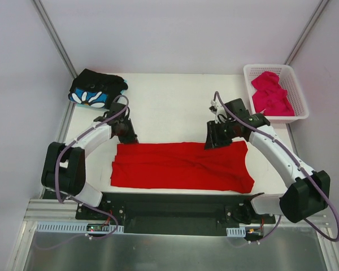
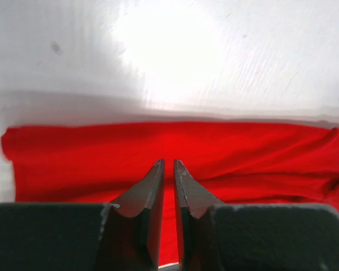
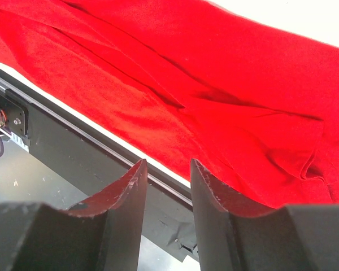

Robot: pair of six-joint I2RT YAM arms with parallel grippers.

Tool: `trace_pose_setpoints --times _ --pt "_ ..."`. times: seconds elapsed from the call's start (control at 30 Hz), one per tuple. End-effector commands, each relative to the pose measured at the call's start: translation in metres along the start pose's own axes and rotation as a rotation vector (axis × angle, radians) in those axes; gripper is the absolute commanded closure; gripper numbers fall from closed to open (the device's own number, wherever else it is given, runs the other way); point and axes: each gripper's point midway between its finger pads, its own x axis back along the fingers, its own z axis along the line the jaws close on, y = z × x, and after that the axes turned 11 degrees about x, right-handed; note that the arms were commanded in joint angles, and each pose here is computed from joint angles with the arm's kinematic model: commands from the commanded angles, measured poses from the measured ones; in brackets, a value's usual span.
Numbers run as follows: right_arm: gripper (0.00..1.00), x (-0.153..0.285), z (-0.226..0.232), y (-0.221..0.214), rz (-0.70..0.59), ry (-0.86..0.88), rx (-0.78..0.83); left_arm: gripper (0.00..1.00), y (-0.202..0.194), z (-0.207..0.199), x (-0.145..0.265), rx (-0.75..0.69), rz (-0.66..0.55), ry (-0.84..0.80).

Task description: Fold and stack the t-shirts

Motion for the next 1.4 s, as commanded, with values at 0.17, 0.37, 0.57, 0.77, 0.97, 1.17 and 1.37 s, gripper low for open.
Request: trace_pose_setpoints --times 0.17,0.37,0.57,0.77,0.97,1.17,1.37 --pt "0.62 -0.015 -0.008 -0.003 0.044 -0.006 0.025 0.9 0.003 -0.057 -0.033 -0.088 0.017 -0.044" --pt "0.62 -0.02 -0.013 -0.007 0.068 -0.025 0.012 0.91 -0.019 -0.059 -0.041 -0.111 0.059 -0.028" --pt "0.63 -0.025 -0.014 -0.008 0.09 -0.025 -0.006 0.91 -0.04 -0.058 -0.036 -0.129 0.078 -0.029" --pt "0.76 -0.044 -0.01 0.002 0.092 0.008 -0.031 0.92 -0.065 -0.045 -0.037 -0.144 0.107 0.003" --pt "0.92 -0.066 -0.006 0.014 0.125 0.022 -0.011 0.92 -0.071 -0.033 -0.04 -0.152 0.11 0.036" --pt "0.95 -0.086 -0.011 0.015 0.165 0.032 -0.017 0.93 -0.07 -0.034 -0.04 -0.154 0.108 0.033" --pt "0.99 -0.109 -0.025 0.001 0.211 -0.018 -0.034 0.93 -0.072 -0.024 -0.04 -0.16 0.101 0.055"
